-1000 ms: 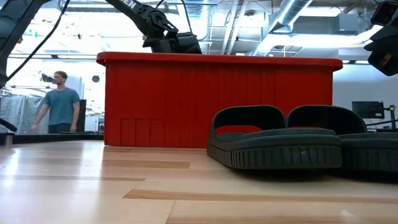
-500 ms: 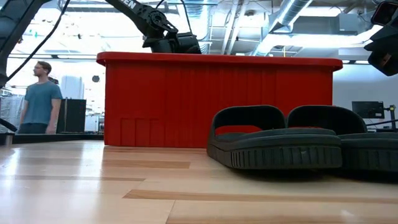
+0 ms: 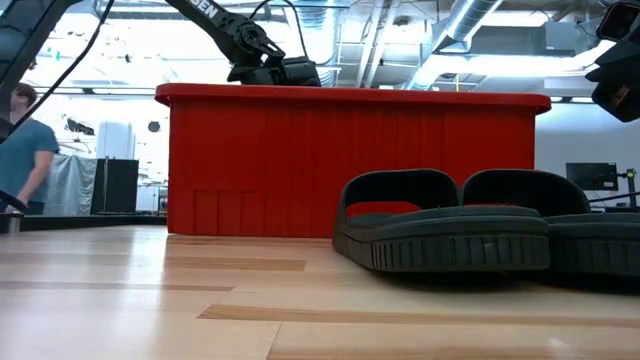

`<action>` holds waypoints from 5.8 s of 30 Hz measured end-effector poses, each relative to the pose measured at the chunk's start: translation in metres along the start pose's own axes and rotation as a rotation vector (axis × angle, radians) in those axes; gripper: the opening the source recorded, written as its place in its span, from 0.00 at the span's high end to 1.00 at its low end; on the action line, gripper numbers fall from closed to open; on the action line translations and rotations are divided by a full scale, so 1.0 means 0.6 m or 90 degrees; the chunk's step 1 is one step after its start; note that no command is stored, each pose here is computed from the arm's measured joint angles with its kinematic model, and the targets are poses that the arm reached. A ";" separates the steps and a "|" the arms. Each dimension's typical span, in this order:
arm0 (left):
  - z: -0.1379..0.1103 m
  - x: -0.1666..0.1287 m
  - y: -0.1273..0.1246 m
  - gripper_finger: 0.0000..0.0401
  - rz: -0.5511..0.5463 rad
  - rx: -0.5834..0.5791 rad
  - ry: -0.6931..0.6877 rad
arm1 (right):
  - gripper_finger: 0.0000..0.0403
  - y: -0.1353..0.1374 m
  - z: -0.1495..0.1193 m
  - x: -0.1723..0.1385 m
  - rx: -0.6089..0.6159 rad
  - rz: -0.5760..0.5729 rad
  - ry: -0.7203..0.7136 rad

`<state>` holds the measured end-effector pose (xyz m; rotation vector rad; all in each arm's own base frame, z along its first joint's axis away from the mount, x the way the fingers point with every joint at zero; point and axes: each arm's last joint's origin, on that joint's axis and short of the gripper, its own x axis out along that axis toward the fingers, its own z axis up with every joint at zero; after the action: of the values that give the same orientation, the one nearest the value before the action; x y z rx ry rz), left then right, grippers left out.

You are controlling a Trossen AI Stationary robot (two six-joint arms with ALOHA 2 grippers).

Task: Pick and place slides into bin
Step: Put the left slide into the bin, then put the right slide into the bin

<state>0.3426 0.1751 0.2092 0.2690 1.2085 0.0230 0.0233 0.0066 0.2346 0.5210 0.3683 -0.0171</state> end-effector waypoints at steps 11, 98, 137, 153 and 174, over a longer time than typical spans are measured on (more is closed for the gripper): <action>0.001 0.000 0.000 1.00 0.002 0.000 -0.003 | 0.81 0.000 0.000 0.000 0.000 0.000 0.000; 0.009 0.000 0.005 0.56 0.010 -0.018 -0.043 | 0.81 0.000 0.000 0.000 0.000 0.000 0.000; 0.018 0.000 -0.011 0.56 0.001 -0.016 -0.040 | 0.81 0.000 0.000 0.000 0.000 0.000 0.000; 0.068 -0.112 0.025 0.56 0.045 -0.008 -0.027 | 0.81 0.000 0.000 0.000 0.000 0.000 0.000; 0.086 -0.345 0.020 0.56 -0.146 -0.070 -0.201 | 0.81 0.000 0.000 0.000 0.000 0.000 0.000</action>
<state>0.3175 0.1437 0.4190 0.0343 0.9137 -0.1471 0.0233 0.0066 0.2347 0.5206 0.3679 -0.0170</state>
